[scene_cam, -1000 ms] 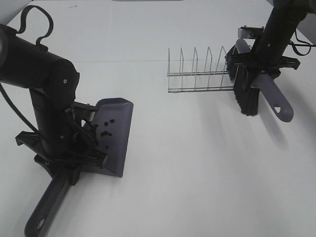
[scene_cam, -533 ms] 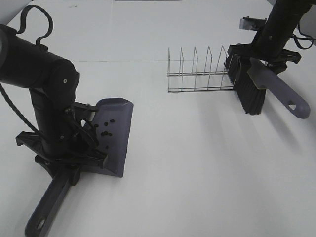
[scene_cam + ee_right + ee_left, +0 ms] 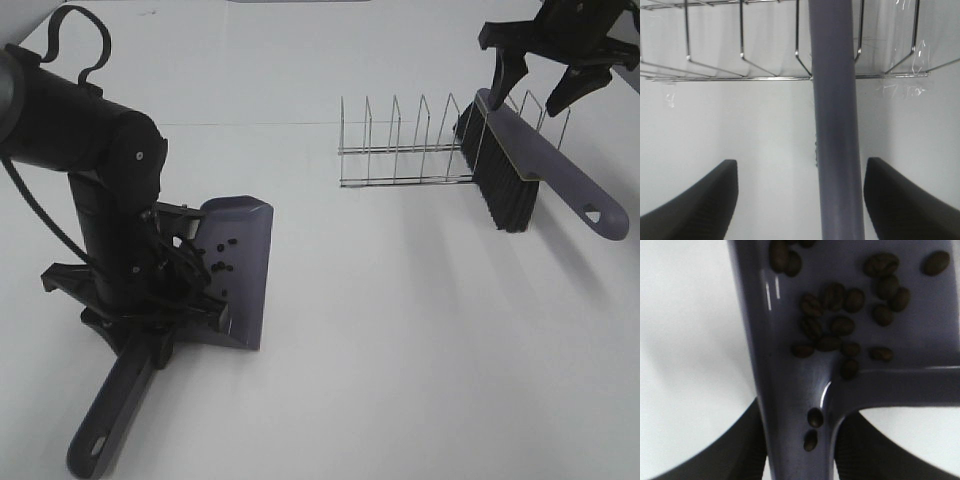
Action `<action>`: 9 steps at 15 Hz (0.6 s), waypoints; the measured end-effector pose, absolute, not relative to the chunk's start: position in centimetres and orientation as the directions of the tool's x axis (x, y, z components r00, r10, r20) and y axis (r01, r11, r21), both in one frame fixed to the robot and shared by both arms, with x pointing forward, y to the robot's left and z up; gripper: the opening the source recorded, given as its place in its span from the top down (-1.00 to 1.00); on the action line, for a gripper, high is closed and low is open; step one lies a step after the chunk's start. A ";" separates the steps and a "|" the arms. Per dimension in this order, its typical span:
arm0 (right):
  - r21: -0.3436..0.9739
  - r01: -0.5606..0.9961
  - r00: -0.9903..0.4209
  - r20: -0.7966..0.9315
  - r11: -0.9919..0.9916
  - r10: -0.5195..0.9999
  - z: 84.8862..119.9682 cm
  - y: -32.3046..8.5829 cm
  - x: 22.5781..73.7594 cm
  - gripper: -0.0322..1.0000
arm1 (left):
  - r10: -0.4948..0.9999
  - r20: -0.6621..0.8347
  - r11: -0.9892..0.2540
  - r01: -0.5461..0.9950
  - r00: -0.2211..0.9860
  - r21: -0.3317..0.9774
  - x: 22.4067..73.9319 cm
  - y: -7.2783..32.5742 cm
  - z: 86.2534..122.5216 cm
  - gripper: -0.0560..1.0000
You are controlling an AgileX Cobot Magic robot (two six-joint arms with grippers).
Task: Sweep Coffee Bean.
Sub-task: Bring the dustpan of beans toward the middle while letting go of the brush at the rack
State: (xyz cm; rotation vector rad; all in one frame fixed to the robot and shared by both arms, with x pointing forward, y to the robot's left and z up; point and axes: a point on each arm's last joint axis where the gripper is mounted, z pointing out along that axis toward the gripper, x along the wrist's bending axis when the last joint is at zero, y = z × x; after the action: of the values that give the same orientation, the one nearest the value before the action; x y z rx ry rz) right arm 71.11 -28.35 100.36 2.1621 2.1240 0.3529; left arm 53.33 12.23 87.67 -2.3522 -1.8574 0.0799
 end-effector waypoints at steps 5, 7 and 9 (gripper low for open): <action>0.226 0.973 0.009 0.126 -0.037 0.992 105.1 -28.2 65.0 -0.28 | 0.972 0.011 -0.233 0.972 0.233 -0.034 56.5 10.3 90.0 0.24; 0.232 0.972 0.008 0.126 -0.037 0.992 106.6 -28.3 62.5 -0.28 | 0.972 0.012 -0.234 0.971 0.235 -0.038 57.6 9.7 89.5 0.24; 0.232 0.972 0.010 0.144 -0.044 0.989 107.8 -28.1 59.4 -0.28 | 0.972 0.013 -0.235 0.971 0.236 -0.040 58.3 9.2 88.9 0.24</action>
State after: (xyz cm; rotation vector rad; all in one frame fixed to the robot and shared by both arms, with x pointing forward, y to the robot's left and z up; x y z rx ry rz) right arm 59.39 -28.14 107.75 2.1842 2.1254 0.4123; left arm 58.30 9.20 88.86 -2.4385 -1.9177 0.0228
